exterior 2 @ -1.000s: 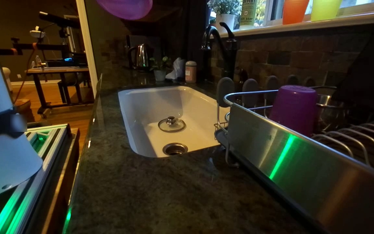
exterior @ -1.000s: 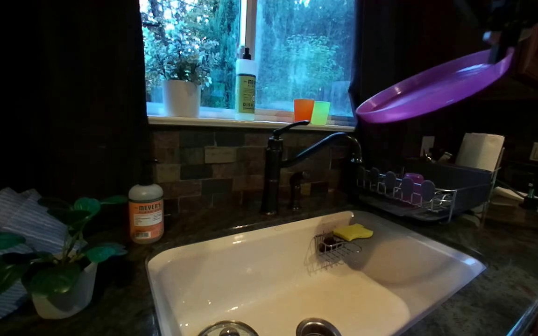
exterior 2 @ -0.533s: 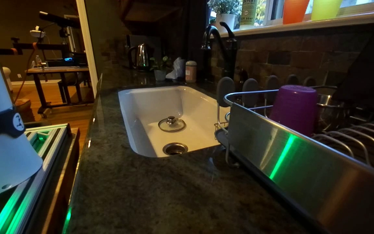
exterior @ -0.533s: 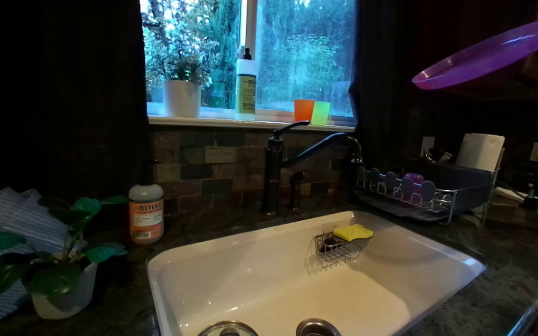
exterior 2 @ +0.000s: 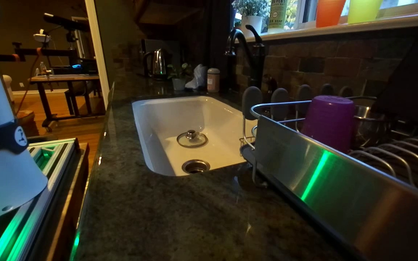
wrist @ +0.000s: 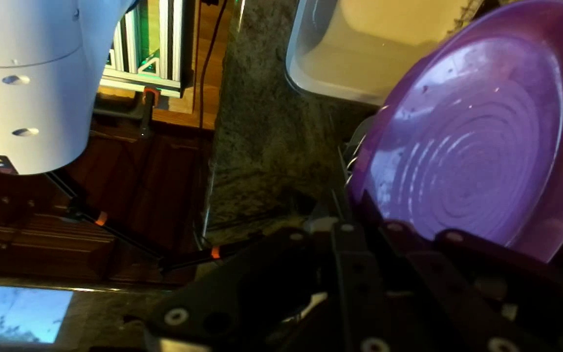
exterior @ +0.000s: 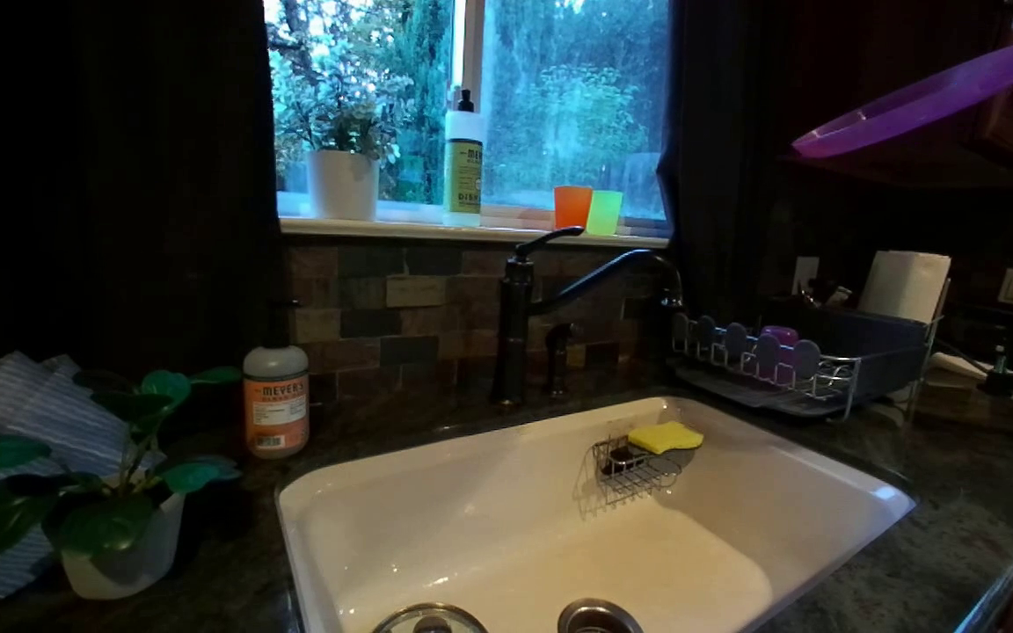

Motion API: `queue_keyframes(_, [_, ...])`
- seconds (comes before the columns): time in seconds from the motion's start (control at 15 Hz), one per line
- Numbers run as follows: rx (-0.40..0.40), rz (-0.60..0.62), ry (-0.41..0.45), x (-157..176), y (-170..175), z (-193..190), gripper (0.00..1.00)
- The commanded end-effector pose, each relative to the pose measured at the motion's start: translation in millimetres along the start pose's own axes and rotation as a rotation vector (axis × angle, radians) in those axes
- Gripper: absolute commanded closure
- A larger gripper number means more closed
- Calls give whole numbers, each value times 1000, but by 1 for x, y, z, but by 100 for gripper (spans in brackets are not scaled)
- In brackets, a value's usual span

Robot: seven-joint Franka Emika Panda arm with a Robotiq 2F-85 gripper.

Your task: Move the purple plate to the dish rack

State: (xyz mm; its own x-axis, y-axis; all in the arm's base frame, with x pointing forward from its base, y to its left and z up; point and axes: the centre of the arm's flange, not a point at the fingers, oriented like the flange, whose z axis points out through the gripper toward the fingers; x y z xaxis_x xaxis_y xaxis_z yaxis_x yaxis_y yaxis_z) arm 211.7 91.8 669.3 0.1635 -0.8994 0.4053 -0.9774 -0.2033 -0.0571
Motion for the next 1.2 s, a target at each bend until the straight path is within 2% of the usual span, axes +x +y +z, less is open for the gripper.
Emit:
queue_keyframes(0.0, [-5,199,-30,79,12,10,99])
queue_keyframes(0.13, [-38,277,-100,117,16,20,99])
queue_keyframes(0.4, [-82,279,-230,179,28,39,99])
queue_keyframes(0.6, [-96,400,-311,225,39,57,99])
queue_keyframes(0.67, [-104,431,-327,234,41,64,99])
queue_keyframes(0.73, [-87,388,-268,213,44,63,99])
queue_keyframes(0.8, [-94,399,-279,221,46,67,96])
queue_keyframes(1.0, [-99,388,-270,218,42,66,96])
queue_keyframes(1.13, [-105,487,-302,237,26,64,99])
